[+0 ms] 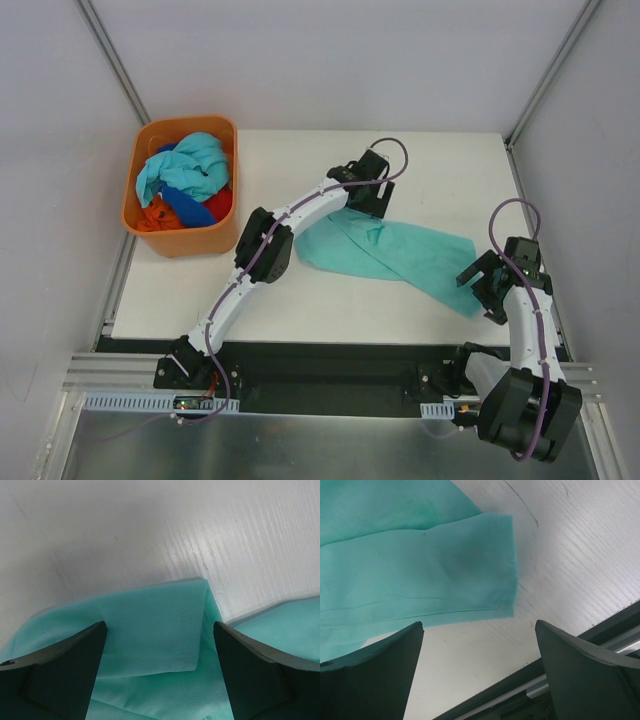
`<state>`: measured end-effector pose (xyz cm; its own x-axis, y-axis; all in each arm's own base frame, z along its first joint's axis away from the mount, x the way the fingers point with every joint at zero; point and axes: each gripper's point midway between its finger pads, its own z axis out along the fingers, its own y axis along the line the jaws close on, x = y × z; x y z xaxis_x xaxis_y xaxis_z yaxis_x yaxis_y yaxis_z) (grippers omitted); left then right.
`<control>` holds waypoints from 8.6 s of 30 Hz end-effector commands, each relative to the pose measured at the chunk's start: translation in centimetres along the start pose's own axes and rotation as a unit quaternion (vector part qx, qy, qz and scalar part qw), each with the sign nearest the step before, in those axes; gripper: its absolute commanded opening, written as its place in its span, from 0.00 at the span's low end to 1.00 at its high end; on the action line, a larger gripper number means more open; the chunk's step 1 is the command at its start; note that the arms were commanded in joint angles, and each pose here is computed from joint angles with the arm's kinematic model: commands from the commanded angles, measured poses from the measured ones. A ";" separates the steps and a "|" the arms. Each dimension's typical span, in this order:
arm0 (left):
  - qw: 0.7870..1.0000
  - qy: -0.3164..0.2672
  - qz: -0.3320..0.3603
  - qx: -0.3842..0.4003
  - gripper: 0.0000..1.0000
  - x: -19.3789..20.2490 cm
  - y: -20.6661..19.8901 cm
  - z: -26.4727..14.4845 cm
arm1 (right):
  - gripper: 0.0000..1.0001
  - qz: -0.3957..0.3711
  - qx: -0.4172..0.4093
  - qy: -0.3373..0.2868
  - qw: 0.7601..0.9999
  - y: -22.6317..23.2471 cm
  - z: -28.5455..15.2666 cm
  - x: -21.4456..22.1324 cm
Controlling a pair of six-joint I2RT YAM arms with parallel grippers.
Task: Fold and stack the t-shirts
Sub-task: Flatten out the tshirt, then grap the side of the flattened tshirt closest away from the robot with both arms
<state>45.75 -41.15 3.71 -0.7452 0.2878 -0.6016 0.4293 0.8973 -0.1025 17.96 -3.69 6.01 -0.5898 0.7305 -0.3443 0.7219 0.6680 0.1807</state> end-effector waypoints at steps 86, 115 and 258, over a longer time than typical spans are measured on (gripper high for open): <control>0.773 -0.521 0.005 0.363 0.00 4.3 0.5 -66.8 | 0.01 -0.172 -0.479 -0.314 0.802 5.4 -39.3 0.2; 0.964 -0.229 -0.098 -0.092 0.99 -12.8 14.1 -16.6 | 0.39 -0.161 -0.114 -0.119 0.973 21.2 -3.1 -18.3; 0.905 0.028 -0.424 0.036 0.00 30.8 9.1 -22.8 | 0.54 -0.009 0.016 0.023 1.000 0.7 2.9 4.2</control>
<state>15.71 -16.38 2.44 -0.8304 -0.4982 -0.2495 -0.2980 0.7754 -0.5567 16.02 -0.75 2.43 -0.6450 0.7029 -0.2997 0.7106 0.6960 0.1031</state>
